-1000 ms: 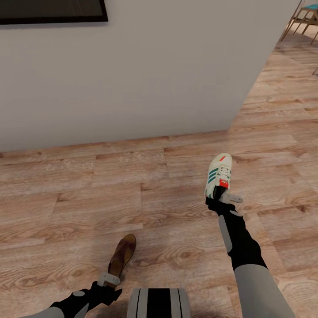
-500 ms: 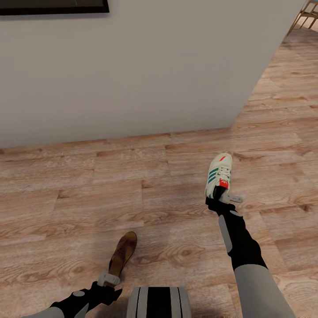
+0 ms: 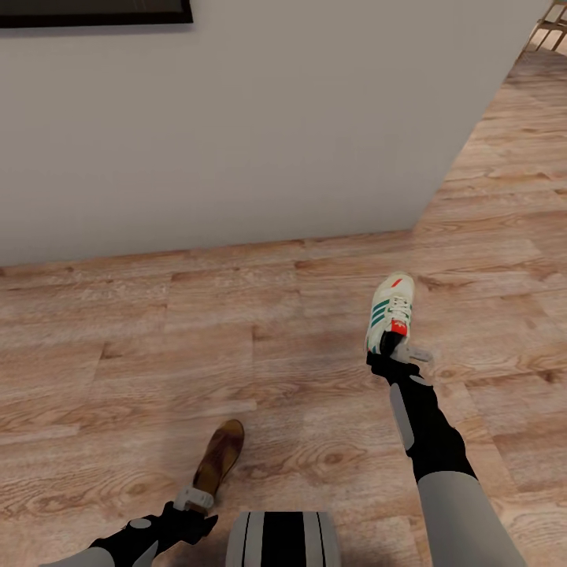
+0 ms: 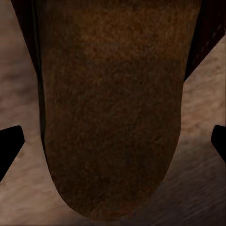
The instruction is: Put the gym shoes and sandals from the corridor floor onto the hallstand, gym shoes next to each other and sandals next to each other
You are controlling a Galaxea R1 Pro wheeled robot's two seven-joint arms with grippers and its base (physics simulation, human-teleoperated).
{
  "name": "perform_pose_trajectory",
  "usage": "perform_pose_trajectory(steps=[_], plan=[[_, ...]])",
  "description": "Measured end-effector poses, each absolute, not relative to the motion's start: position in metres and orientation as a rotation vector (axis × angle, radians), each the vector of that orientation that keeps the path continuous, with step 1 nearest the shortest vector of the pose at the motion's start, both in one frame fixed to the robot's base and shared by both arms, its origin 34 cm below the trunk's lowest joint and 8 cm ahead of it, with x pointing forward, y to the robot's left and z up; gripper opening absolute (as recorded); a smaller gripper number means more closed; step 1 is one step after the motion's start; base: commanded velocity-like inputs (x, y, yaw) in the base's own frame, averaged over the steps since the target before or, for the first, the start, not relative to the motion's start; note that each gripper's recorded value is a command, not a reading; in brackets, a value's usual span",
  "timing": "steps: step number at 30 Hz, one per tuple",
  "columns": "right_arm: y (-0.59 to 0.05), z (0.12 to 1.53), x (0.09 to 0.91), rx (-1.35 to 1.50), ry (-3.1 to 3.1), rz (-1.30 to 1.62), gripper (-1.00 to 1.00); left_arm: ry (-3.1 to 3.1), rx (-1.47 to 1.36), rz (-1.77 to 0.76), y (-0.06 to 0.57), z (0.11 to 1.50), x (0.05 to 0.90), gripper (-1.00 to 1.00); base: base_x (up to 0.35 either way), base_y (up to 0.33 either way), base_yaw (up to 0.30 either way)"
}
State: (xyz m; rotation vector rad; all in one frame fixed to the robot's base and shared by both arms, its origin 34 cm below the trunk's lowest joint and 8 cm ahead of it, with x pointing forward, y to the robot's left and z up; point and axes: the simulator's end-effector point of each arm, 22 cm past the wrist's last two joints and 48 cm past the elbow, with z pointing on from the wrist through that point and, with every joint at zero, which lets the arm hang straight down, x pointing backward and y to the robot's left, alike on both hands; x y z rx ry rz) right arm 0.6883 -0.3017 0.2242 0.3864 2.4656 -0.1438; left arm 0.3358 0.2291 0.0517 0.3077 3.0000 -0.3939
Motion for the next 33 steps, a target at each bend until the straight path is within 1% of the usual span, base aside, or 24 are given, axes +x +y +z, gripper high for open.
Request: perform_pose_trajectory(steps=[5,17,18,33], plan=[[-0.3017,0.224,0.6885,0.386,2.465,-0.144,-1.0,3.0,0.307,-0.394,0.2291,0.0515,0.3357,1.0,0.096,0.0,0.0],[-0.3017,0.2238,0.6883,0.386,2.466,-0.144,-1.0,3.0,0.305,-0.393,0.2292,0.0515,0.3358,1.0,0.006,0.0,0.0],[-0.3017,0.2238,0.6882,0.386,2.466,-0.144,-1.0,3.0,0.305,-0.393,0.2293,0.0514,0.3358,-1.0,0.0,0.0,0.0],[-0.3017,0.2238,0.6882,0.386,2.466,-0.144,-1.0,3.002,0.305,-0.391,0.2304,0.0514,0.3356,-1.0,0.0,0.0,0.0]])
